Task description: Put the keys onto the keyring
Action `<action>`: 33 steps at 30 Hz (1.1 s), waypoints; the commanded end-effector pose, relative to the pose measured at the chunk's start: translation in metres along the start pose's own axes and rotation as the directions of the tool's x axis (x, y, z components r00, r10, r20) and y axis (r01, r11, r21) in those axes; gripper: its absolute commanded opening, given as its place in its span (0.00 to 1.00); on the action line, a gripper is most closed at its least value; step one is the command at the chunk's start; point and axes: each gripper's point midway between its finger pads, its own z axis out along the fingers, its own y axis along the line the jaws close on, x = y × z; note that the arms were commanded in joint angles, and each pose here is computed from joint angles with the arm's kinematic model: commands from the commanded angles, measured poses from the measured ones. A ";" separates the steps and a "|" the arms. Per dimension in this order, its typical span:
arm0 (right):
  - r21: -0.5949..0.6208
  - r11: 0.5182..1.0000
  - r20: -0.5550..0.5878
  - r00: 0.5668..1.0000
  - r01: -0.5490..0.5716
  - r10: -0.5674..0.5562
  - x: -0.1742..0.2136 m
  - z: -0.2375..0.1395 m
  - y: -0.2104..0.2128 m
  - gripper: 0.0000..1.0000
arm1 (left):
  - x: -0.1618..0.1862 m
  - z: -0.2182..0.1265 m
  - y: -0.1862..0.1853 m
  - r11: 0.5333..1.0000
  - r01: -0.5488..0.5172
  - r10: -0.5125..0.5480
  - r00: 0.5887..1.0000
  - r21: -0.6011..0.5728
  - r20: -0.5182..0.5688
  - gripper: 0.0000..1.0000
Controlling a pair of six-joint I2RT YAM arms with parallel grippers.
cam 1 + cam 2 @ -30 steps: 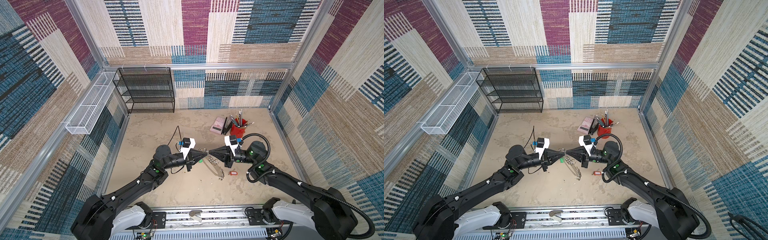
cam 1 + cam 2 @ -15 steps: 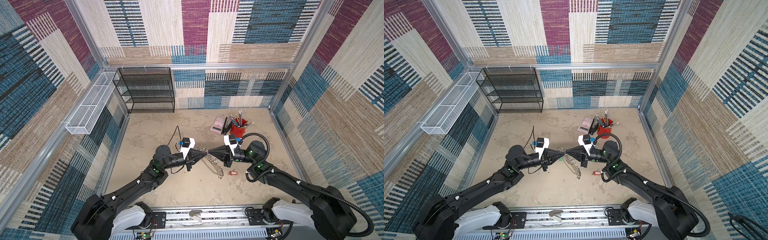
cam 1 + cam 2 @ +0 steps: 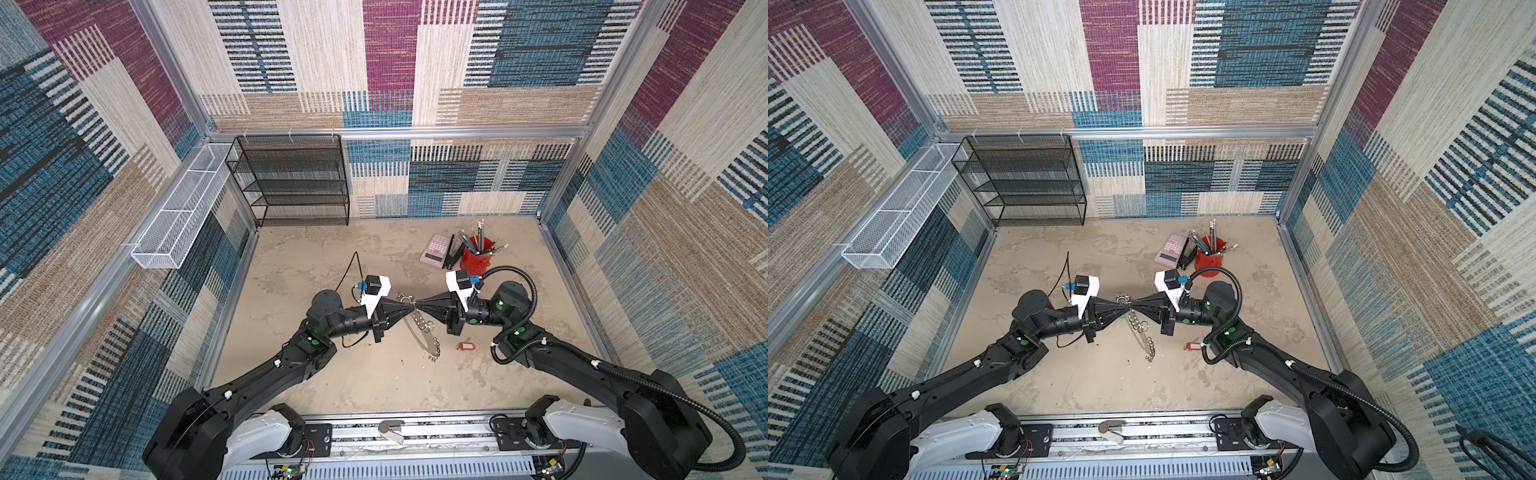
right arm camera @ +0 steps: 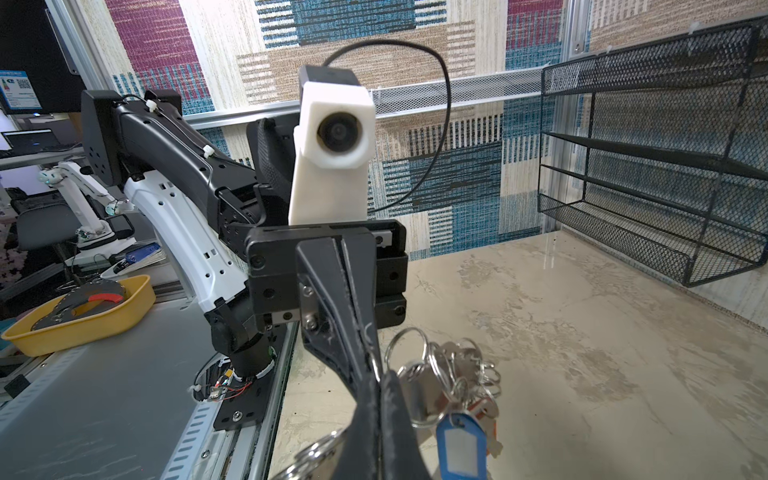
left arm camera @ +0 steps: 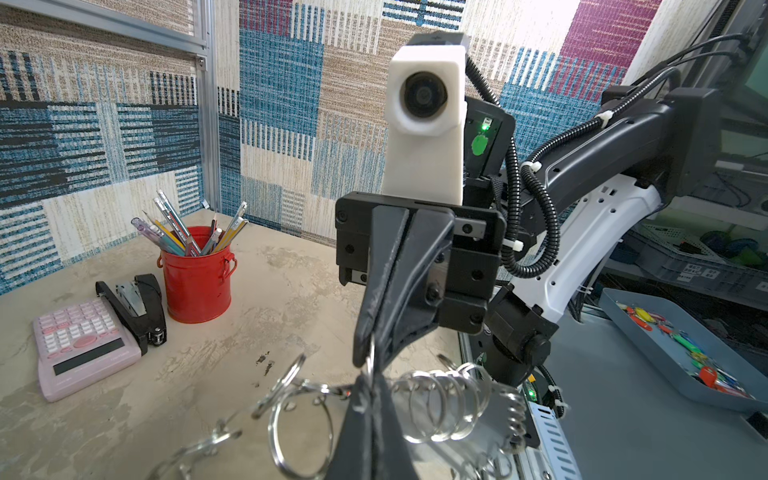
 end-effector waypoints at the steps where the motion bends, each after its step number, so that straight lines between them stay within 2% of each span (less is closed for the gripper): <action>1: -0.050 0.999 -0.012 1.000 0.005 -0.006 0.000 0.002 0.010 0.00 | -0.002 0.000 -0.001 1.000 -0.020 0.019 1.000 -0.009 -0.014 0.01; 4: -0.033 0.999 -0.022 0.999 0.026 -0.027 0.000 0.002 0.008 0.00 | 0.011 -0.003 0.002 0.999 0.009 -0.012 0.995 -0.031 -0.104 0.17; 7: -0.022 0.999 -0.031 0.998 0.048 -0.048 -0.001 0.002 0.006 0.00 | 0.017 -0.011 0.002 0.998 -0.008 -0.002 0.987 -0.061 -0.164 0.32; 11: -0.018 0.997 -0.048 0.996 0.069 -0.069 0.000 0.003 0.005 0.00 | 0.032 -0.025 0.008 0.992 -0.073 0.036 0.946 -0.105 -0.322 0.38; 17: -0.010 0.996 -0.098 0.991 0.088 -0.089 0.005 0.007 0.003 0.00 | 0.023 -0.042 0.011 0.982 -0.164 0.115 0.909 -0.091 -0.401 0.49; 20: -0.005 0.995 -0.114 0.989 0.096 -0.096 0.006 0.008 0.002 0.00 | 0.014 -0.044 0.016 0.977 -0.196 0.146 0.900 -0.083 -0.410 0.51; 22: -0.001 0.995 -0.124 0.988 0.096 -0.095 0.007 0.008 0.001 0.00 | 0.009 -0.042 0.012 0.977 -0.210 0.176 0.890 -0.035 -0.420 0.51; 25: -0.002 0.996 -0.132 0.987 0.091 -0.091 0.008 0.009 0.001 0.00 | 0.005 -0.038 0.010 0.975 -0.223 0.205 0.874 0.011 -0.440 0.48; 29: -0.006 0.996 -0.125 0.988 0.092 -0.092 0.007 0.009 0.003 0.00 | -0.002 -0.033 -0.004 0.979 -0.182 0.206 0.888 0.097 -0.411 0.43; 33: -0.007 0.996 -0.122 0.988 0.090 -0.090 0.007 0.009 0.005 0.00 | -0.004 -0.029 -0.002 0.977 -0.192 0.213 0.886 0.092 -0.412 0.40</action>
